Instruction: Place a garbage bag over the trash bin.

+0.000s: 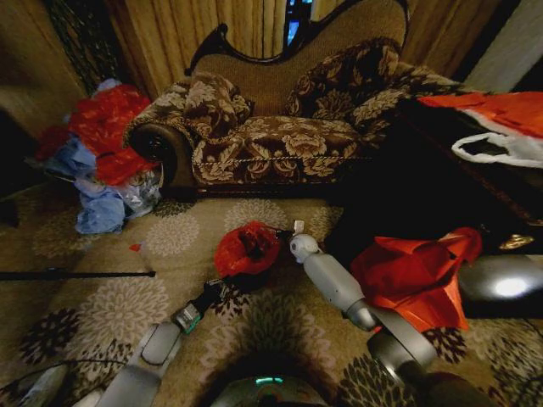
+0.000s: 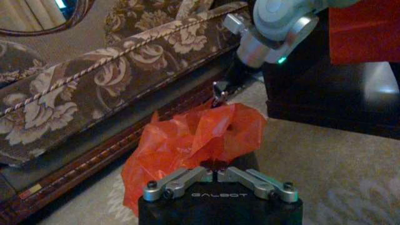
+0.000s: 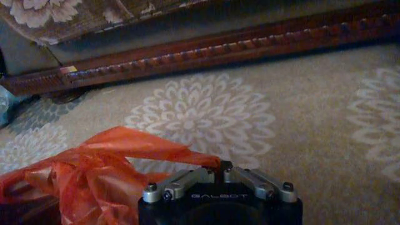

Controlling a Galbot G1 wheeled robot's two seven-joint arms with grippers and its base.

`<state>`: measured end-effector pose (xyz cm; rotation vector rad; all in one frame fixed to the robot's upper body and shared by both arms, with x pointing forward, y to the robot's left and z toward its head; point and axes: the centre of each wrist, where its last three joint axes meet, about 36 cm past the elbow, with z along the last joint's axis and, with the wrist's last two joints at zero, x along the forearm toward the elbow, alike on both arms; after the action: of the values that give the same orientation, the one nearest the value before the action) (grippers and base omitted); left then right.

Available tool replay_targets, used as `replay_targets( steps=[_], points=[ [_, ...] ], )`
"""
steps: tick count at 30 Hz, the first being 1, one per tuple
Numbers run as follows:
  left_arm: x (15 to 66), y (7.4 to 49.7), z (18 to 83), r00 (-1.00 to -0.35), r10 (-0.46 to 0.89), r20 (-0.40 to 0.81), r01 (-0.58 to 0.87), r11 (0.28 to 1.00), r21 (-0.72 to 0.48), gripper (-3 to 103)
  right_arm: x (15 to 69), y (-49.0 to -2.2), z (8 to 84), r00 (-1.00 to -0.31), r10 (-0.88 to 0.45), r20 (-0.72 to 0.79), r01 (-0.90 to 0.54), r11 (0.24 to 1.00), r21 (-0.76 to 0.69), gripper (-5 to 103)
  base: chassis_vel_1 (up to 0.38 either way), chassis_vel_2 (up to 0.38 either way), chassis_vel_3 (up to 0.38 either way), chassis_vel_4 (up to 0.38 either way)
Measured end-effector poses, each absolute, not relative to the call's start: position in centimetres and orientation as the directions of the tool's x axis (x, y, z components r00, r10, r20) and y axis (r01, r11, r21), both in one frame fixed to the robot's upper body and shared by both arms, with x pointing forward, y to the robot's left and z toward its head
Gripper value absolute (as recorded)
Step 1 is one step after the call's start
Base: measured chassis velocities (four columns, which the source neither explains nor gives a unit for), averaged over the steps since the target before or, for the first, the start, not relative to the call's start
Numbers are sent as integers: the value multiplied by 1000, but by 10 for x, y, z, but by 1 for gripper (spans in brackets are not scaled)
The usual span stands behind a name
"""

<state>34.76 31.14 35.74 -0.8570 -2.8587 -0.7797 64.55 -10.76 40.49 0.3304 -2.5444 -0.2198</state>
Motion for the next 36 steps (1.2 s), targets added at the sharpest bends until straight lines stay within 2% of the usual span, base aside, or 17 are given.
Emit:
replay_targets(
  steps=[9,15,21,36],
  points=[
    [329,325,391,-841,518,157,527,721,450,0,622,-122,427,-827,-249,504,-219,968,118,0,0,0,0,0],
    [304,351,422,-831,524,188,547,708,446,0,612,-130,413,-817,-243,524,-231,969,89,0,0,0,0,0],
    [300,357,426,-831,510,221,552,708,441,0,612,-134,412,-819,-229,526,-226,972,72,0,0,0,0,0],
    [330,380,347,-831,456,317,555,707,438,0,589,-130,354,-793,-242,559,-268,963,37,0,0,0,0,0]
  ],
)
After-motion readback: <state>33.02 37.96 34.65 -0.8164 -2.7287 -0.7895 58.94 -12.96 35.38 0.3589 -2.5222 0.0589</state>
